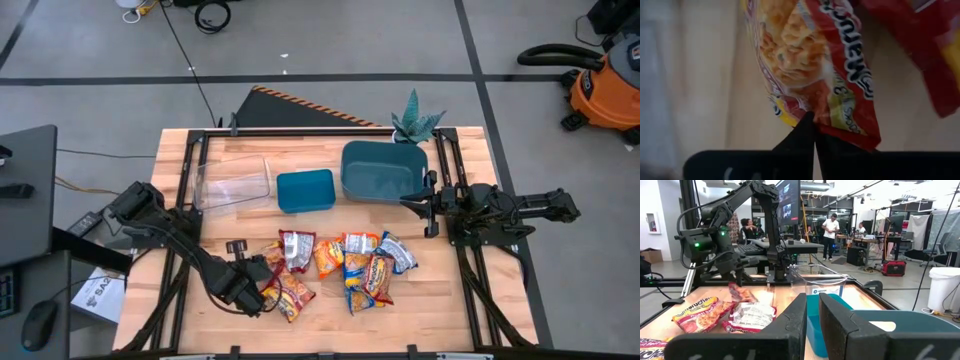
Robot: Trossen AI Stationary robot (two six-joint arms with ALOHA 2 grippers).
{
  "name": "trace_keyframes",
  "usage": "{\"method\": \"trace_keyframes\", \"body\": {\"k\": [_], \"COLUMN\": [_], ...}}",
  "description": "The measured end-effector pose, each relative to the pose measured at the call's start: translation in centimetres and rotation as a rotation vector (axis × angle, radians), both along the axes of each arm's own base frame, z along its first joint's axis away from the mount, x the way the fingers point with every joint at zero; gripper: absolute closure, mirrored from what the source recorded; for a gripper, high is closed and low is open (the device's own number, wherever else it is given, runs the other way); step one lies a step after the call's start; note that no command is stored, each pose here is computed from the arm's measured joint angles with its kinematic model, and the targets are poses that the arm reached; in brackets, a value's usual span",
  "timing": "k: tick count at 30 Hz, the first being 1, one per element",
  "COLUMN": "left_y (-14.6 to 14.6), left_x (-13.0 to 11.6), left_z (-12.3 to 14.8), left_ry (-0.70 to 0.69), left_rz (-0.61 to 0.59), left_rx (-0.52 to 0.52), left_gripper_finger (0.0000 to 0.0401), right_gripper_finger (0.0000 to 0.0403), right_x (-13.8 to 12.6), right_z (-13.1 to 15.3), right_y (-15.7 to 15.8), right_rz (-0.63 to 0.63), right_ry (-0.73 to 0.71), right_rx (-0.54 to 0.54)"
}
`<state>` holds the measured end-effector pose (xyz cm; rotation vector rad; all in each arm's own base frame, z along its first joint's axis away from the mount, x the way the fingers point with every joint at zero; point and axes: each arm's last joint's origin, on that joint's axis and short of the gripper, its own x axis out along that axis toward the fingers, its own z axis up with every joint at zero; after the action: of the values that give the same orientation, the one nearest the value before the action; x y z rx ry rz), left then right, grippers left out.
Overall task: Sort Maruchan noodles
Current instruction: Put the red noodle pack into the transparent bin
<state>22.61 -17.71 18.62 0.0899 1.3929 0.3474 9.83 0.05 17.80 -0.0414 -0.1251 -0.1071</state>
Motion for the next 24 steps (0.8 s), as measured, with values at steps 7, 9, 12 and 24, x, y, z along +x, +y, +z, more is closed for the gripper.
{"method": "trace_keyframes", "body": {"k": [7, 9, 12, 24], "left_y": [1.8, 2.4, 3.3, 9.3], "left_x": [0.4, 0.6, 1.1, 1.9], "left_z": [4.0, 5.2, 6.8, 11.6], "left_ry": [0.063, 0.06, 0.055, -0.019], "left_rz": [0.02, 0.02, 0.008, -0.05], "left_rx": [0.218, 0.291, 0.369, 0.465], "left_gripper_finger": [0.0391, 0.0392, 0.0392, 0.0392], "right_gripper_finger": [0.0348, 0.0348, 0.0348, 0.0348], "right_x": [0.0, 0.0, 0.0, 0.0], "right_z": [0.0, 0.0, 0.0, 0.1], "right_y": [0.0, 0.0, 0.0, 0.0], "right_rz": [0.0, 0.0, 0.0, -0.002], "right_ry": [0.0, 0.0, 0.0, -0.005], "right_rx": [0.0, 0.0, 0.0, 0.001]}}
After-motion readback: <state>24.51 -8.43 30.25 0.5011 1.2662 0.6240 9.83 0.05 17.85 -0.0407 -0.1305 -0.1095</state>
